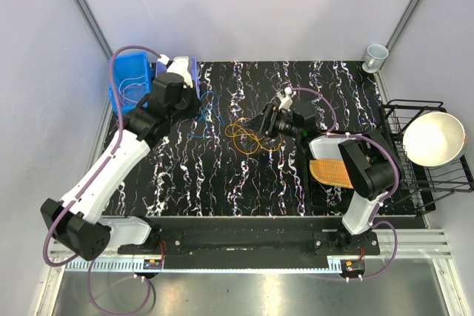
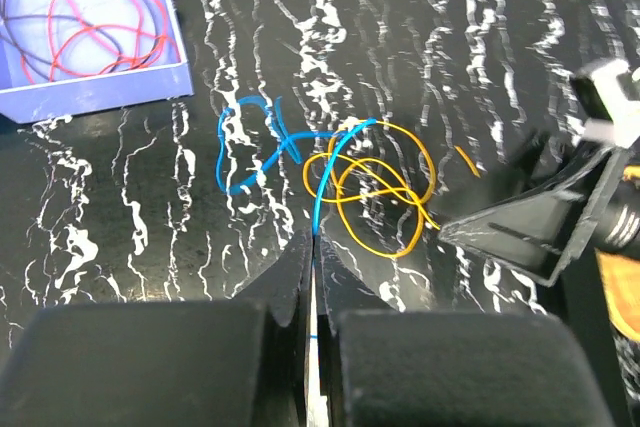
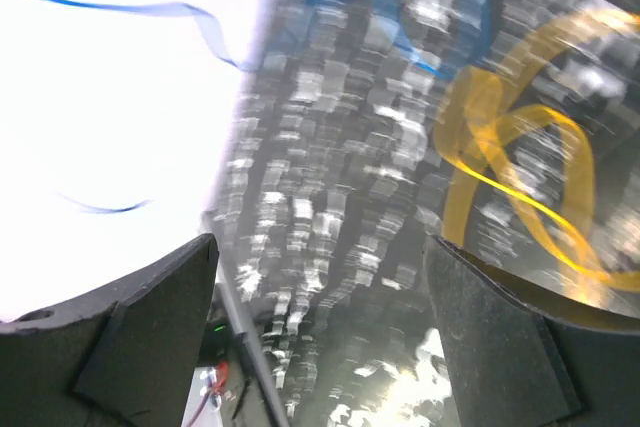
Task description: Untangle the cables
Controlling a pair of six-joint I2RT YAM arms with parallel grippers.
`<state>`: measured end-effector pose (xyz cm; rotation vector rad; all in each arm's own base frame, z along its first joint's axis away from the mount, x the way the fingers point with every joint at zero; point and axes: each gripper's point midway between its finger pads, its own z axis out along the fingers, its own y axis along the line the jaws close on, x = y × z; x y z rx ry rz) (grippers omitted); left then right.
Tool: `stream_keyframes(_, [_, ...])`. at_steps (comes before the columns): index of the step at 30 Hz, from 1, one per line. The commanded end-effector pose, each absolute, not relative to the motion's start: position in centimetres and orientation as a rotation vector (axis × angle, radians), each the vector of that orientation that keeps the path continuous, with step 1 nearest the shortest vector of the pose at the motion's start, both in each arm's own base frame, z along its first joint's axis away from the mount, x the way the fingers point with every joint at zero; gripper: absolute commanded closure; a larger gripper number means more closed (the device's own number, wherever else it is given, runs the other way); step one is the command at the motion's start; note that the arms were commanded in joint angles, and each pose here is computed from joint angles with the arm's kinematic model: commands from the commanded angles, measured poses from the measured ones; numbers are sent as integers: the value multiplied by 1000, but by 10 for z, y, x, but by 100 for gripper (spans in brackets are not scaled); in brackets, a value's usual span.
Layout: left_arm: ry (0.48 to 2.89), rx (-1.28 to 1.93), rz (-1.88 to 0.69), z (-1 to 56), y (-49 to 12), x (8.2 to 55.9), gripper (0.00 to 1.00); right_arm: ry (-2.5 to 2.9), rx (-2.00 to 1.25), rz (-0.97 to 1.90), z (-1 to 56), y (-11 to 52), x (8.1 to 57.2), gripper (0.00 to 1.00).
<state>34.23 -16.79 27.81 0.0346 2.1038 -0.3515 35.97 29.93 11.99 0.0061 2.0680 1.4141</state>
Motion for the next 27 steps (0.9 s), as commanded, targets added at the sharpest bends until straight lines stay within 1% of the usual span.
stream_keyframes(1, [2037, 135, -477, 307, -177, 318, 100, 1634, -301, 1593, 232, 310, 341, 12])
stream_keyframes(5, [2036, 151, -523, 307, -179, 306, 100, 1560, -371, 1600, 259, 311, 333, 13])
stream_keyframes(11, [2034, 190, -617, 309, -189, 293, 100, 1524, -492, 1551, 285, 328, 324, 14])
stream_keyframes(16, [2023, 207, -708, 321, -198, 283, 100, 1476, -629, 1406, 294, 343, 321, 14])
stream_keyframes(18, [2021, 210, -734, 326, -201, 280, 100, 1485, -670, 1347, 289, 344, 322, 15])
stream_keyframes(25, [2005, 216, -784, 341, -206, 276, 100, 1491, -708, 1269, 285, 350, 326, 17])
stream_keyframes(27, [1994, 219, -790, 346, -206, 274, 100, 1496, -710, 1262, 282, 351, 328, 20])
